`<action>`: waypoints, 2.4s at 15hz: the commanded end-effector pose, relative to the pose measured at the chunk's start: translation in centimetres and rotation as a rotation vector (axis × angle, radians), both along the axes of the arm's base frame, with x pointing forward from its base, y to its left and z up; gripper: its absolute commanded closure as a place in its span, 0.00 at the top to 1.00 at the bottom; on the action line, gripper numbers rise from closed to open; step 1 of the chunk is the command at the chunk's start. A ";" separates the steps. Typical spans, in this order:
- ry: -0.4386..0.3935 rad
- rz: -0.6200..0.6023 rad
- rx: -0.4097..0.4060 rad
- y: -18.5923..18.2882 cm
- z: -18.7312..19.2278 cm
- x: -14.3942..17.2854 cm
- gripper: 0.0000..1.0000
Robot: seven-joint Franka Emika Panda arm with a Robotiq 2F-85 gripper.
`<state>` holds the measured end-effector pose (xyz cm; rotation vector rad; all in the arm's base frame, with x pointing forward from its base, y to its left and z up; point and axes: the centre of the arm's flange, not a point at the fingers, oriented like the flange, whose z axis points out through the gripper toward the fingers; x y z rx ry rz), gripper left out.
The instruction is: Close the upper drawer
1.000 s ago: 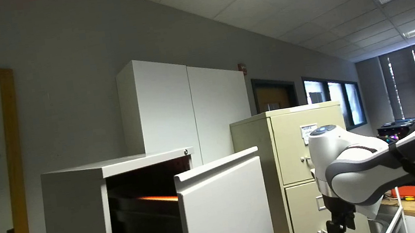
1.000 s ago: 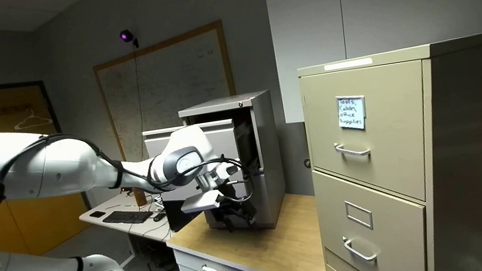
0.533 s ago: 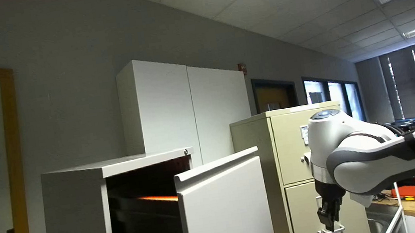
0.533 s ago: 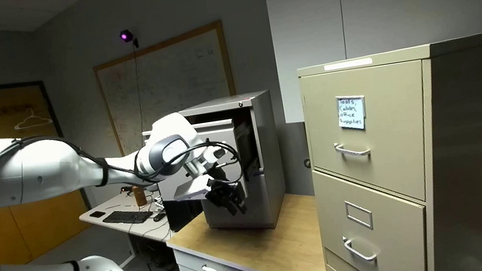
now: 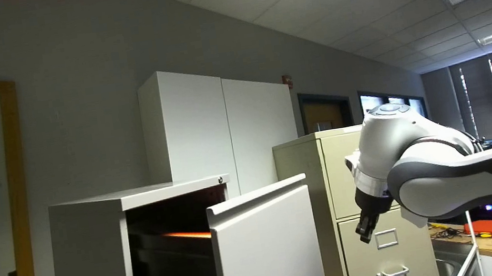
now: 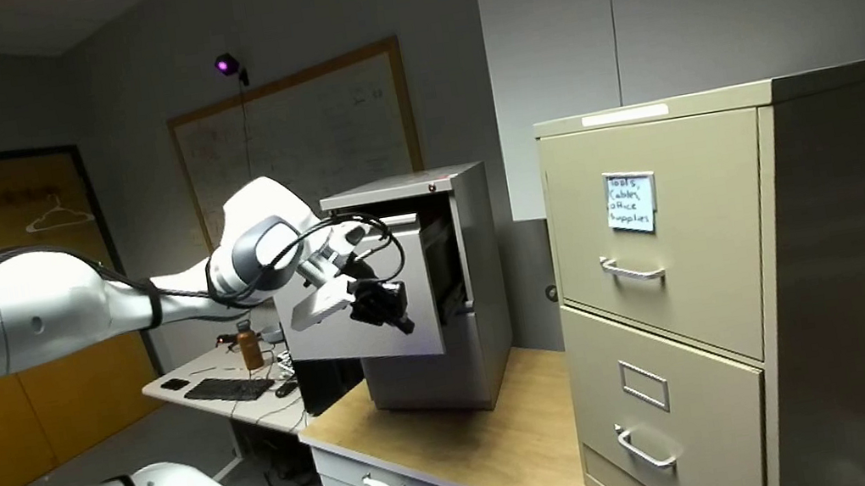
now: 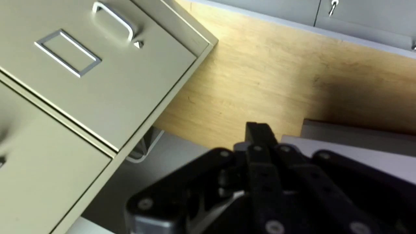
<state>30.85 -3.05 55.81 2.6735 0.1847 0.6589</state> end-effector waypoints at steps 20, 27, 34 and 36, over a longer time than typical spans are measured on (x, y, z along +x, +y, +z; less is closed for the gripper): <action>-0.186 0.440 0.211 14.8 10.0 8.1 0.00; -0.148 0.447 0.258 17.5 10.5 14.5 0.00; -0.144 0.491 0.246 22.1 12.0 18.9 0.00; -0.141 0.510 0.241 23.6 12.1 19.9 0.00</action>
